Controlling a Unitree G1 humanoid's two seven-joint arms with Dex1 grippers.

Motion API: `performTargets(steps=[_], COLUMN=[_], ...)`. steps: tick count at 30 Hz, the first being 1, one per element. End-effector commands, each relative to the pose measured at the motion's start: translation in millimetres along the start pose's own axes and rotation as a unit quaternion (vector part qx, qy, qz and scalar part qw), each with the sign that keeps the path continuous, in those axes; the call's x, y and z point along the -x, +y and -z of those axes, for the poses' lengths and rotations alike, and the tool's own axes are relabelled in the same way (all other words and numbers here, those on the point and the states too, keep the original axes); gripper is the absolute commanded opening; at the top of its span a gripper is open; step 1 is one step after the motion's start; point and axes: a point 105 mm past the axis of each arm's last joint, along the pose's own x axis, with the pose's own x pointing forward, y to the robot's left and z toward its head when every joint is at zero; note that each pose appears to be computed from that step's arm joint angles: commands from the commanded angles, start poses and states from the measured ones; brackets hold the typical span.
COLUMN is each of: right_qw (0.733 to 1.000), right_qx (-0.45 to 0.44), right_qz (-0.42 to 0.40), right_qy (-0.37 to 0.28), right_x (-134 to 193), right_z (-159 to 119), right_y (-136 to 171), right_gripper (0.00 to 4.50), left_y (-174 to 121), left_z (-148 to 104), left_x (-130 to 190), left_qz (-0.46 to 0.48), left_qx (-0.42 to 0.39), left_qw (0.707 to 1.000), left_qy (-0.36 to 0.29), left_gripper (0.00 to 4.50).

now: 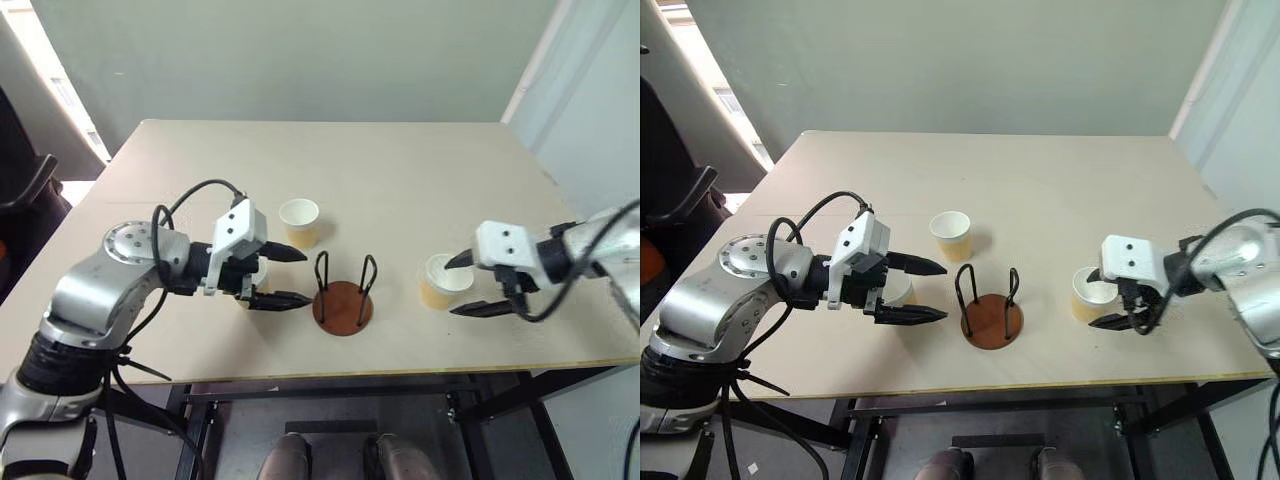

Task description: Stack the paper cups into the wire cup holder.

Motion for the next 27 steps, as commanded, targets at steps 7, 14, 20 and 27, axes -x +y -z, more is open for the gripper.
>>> performTargets(steps=[7, 14, 20, 27], right_qw=[0.999, 0.998, 0.997, 0.98], right_qx=[0.029, 0.037, 0.048, 0.103], right_qz=[0.0, 0.0, 0.012, 0.017], right_qy=[0.043, 0.042, 0.055, -0.17], right_x=[-16.9, -17.6, -11.6, 47.7], right_z=[16.7, 16.5, 19.2, -89.3], right_y=[-10.7, -14.5, -20.5, -27.4], right_gripper=[2.89, 0.41, 0.03, 0.03], left_y=[-1.5, 1.2, 4.6, 11.9], left_z=[-7.7, -4.6, -4.9, -2.9], left_x=[8.0, 14.4, 18.3, 39.0], left_qz=[-0.021, -0.042, -0.054, -0.085], left_qx=[-0.026, -0.017, -0.018, -0.018], left_qw=[0.999, 0.999, 0.998, 0.996], left_qy=[0.003, 0.004, 0.002, 0.012], left_gripper=[4.02, 4.02, 4.02, 4.02])
